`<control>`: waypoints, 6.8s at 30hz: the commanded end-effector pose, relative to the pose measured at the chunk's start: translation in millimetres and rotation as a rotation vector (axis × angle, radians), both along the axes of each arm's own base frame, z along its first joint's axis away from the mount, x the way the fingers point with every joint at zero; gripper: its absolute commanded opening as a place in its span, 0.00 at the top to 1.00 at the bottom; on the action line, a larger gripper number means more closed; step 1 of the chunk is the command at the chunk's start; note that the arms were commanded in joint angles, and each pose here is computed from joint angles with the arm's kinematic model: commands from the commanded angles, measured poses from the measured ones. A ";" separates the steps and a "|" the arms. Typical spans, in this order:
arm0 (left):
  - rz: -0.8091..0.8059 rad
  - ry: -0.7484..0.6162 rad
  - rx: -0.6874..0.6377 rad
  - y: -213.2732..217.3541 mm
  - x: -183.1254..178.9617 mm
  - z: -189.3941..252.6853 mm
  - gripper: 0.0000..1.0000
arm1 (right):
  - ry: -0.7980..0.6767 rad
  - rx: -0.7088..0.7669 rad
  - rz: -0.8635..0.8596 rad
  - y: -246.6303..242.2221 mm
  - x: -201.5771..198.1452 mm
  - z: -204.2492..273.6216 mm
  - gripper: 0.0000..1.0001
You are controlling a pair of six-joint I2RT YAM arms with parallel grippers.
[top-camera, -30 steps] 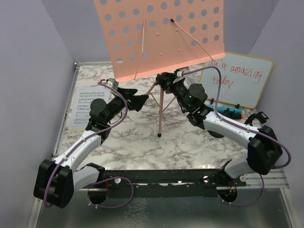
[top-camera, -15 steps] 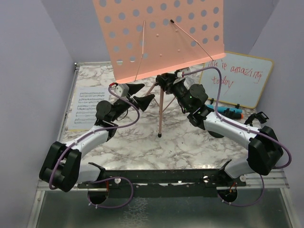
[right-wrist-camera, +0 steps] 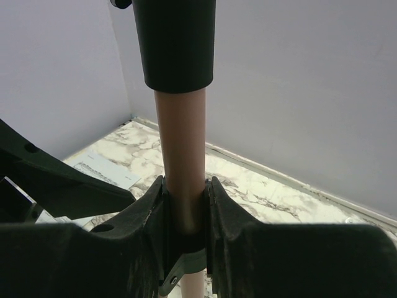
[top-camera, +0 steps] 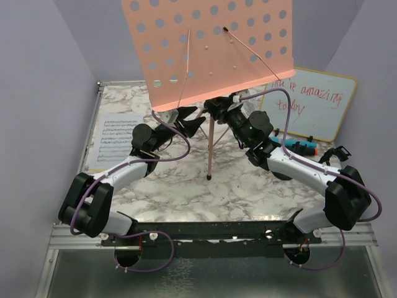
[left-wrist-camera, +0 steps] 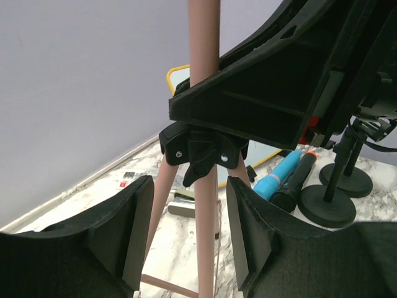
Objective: Pack up the instrument practice props
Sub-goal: Unscrew the knob on the music stand.
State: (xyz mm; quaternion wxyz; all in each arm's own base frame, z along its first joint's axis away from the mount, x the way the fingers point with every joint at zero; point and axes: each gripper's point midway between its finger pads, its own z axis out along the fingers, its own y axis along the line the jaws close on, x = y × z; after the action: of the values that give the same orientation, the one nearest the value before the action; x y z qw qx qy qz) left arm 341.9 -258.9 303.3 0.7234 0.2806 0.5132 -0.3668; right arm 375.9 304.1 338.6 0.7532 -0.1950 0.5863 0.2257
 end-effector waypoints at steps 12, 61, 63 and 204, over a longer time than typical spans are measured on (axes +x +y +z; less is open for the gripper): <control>-0.064 -0.117 0.039 -25.9 -2.8 14.0 0.60 | 0.029 -0.052 0.035 -1.1 -8.3 -17.8 1.00; -0.118 1.197 -0.989 7.7 -3.8 38.1 0.67 | 0.210 -0.012 -0.113 -13.0 14.9 -53.8 1.00; -0.088 1.175 -0.977 12.3 -3.0 34.3 0.59 | 0.204 -0.016 -0.112 -13.5 14.2 -51.9 1.00; 0.152 -0.745 0.960 -15.6 -10.1 -3.0 0.56 | 0.161 -0.125 -0.019 -8.5 -2.7 -50.3 1.00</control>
State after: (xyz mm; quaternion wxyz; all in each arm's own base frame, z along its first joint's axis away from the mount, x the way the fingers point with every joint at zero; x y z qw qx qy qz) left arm 328.8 -274.5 303.3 0.6841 0.6375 0.3470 0.0725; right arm 364.9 308.3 336.0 0.7395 -0.1967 0.5952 0.2455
